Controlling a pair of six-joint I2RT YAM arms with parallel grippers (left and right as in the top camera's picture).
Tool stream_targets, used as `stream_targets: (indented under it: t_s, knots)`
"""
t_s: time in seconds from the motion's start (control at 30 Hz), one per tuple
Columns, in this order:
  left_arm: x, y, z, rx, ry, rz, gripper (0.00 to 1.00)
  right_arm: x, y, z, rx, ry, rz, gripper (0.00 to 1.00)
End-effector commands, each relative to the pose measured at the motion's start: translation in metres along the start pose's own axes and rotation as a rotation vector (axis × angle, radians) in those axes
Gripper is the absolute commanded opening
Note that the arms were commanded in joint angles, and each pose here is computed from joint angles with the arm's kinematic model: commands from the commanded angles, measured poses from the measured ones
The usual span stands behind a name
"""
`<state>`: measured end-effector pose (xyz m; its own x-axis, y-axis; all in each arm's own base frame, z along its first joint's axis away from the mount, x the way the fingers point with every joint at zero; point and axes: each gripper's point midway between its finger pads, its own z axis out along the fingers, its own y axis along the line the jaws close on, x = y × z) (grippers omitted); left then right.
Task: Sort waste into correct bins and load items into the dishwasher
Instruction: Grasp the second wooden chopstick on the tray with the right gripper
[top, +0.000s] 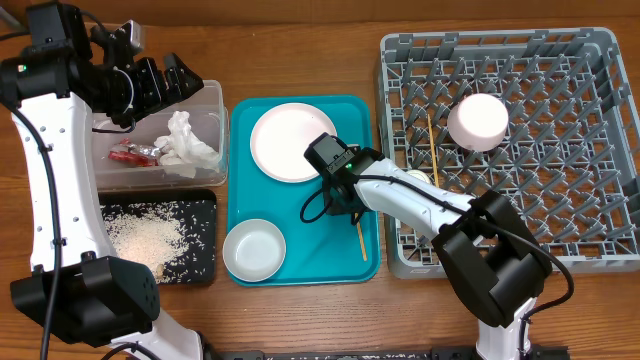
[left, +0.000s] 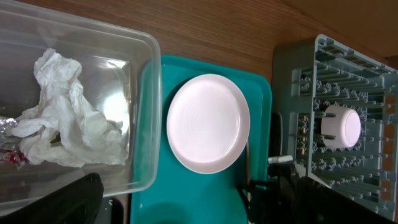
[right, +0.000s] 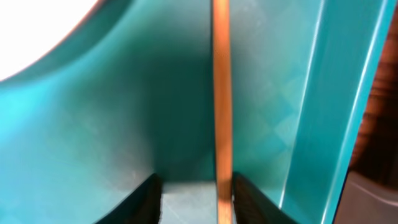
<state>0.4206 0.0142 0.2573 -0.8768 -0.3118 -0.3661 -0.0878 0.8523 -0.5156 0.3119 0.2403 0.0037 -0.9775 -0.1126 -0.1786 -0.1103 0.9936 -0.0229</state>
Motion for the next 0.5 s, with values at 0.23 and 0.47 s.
stream_targets:
  t_s: [0.23,0.47]
  knots:
    - [-0.0041,-0.0063,-0.0047,0.017,-0.017,0.024,1.0,0.0128,-0.0038,0.0094,0.018,0.047,-0.03,0.2]
    - [-0.0041,-0.0063,-0.0047,0.017,-0.017,0.024,1.0,0.0136,-0.0045,0.0088,0.022,0.052,-0.03,0.09]
